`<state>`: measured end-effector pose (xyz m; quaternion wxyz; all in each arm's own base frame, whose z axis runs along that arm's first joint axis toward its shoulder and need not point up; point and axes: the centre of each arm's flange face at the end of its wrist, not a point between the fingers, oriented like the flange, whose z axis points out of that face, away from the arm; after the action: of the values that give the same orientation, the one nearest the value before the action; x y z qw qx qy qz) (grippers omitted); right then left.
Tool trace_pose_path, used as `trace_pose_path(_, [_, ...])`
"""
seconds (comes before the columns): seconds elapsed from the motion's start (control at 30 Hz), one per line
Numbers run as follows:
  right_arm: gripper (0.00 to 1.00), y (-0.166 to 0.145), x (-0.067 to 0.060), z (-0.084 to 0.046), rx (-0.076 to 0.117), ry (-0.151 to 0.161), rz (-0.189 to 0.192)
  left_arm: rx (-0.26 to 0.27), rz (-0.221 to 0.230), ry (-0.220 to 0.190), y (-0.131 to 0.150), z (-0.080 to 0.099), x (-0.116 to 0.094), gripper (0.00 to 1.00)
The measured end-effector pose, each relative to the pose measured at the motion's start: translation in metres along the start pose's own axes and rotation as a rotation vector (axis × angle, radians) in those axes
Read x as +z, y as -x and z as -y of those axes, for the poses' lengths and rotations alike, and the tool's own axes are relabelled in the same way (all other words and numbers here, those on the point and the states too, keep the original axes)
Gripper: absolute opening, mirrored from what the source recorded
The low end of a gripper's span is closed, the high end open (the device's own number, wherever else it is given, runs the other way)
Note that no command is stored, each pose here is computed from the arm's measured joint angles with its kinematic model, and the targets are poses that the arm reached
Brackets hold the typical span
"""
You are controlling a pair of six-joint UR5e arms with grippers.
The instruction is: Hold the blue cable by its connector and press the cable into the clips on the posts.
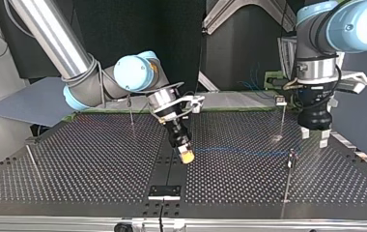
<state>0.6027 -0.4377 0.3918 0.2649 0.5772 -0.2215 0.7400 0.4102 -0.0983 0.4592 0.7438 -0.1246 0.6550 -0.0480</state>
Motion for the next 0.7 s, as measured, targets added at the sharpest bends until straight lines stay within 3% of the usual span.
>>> trace_pose_path(0.37, [0.0, 0.0, -0.0001, 0.0002, 0.0, 0.0, 0.001, 0.098, -0.054, -0.022, -0.0073, 0.0027, 0.0077, 1.0])
trace_pose_path(0.7, [0.0, 0.0001, -0.0001, -0.0006, 0.0, 0.003, 0.002, 0.19, -0.057, -0.031, -0.0049, 0.0044, 0.0067, 1.0])
